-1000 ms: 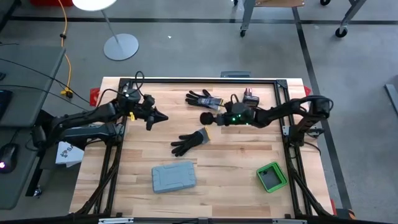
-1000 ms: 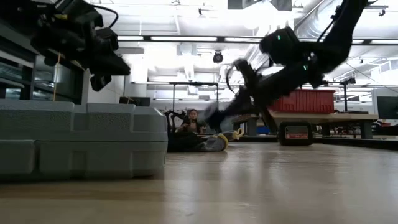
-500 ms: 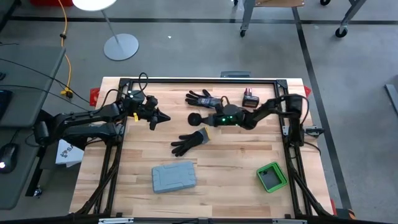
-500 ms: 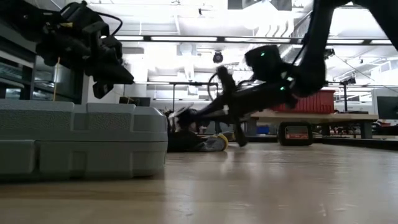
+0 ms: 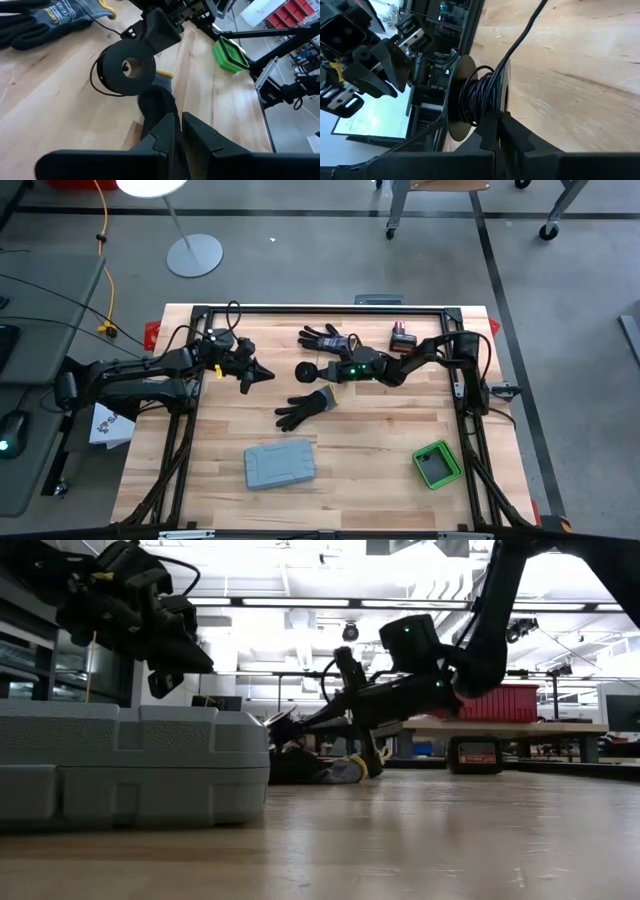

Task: Coil cords
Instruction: Coil the black wire cable onto the black spool

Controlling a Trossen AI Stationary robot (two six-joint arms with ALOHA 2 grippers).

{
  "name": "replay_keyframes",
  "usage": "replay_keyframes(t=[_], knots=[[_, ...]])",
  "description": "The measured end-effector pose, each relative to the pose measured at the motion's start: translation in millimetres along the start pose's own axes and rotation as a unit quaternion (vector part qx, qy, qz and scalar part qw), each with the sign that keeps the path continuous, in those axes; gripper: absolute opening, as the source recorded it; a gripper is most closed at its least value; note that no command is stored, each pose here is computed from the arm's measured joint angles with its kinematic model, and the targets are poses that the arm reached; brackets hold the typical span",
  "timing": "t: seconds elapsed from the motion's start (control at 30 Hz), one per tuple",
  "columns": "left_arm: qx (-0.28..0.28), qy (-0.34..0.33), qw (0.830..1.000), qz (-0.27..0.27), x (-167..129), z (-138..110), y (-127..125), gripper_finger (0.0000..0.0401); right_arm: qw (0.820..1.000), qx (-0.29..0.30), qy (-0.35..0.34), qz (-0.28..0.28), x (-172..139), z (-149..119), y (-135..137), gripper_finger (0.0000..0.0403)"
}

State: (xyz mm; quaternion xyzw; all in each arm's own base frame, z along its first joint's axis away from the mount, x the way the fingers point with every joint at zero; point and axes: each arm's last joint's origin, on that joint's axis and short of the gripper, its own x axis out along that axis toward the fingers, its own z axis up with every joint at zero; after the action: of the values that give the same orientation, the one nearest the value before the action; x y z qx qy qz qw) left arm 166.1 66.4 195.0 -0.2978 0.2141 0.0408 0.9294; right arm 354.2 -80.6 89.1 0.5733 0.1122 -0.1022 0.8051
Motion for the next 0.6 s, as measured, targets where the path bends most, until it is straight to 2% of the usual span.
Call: replay_keyframes(t=[0.13,0.33,0.47,0.6], knots=[[-0.001,0.003,1.0,-0.004,1,-1,-2,0.0031,1.0,0.014,0.006,-0.015,0,-1,-2,0.0012],[0.002,0.009,1.0,-0.01,2,-2,-4,0.0031,0.998,0.006,0.029,-0.062,-7,-2,3,0.0076],[0.008,0.008,1.0,-0.003,3,-3,-5,0.0031,0.992,-0.005,0.034,-0.119,-16,-2,6,0.0105],[0.017,0.008,1.0,0.001,3,-3,-5,0.0031,0.985,0.006,0.051,-0.167,-23,-3,5,0.0113]])
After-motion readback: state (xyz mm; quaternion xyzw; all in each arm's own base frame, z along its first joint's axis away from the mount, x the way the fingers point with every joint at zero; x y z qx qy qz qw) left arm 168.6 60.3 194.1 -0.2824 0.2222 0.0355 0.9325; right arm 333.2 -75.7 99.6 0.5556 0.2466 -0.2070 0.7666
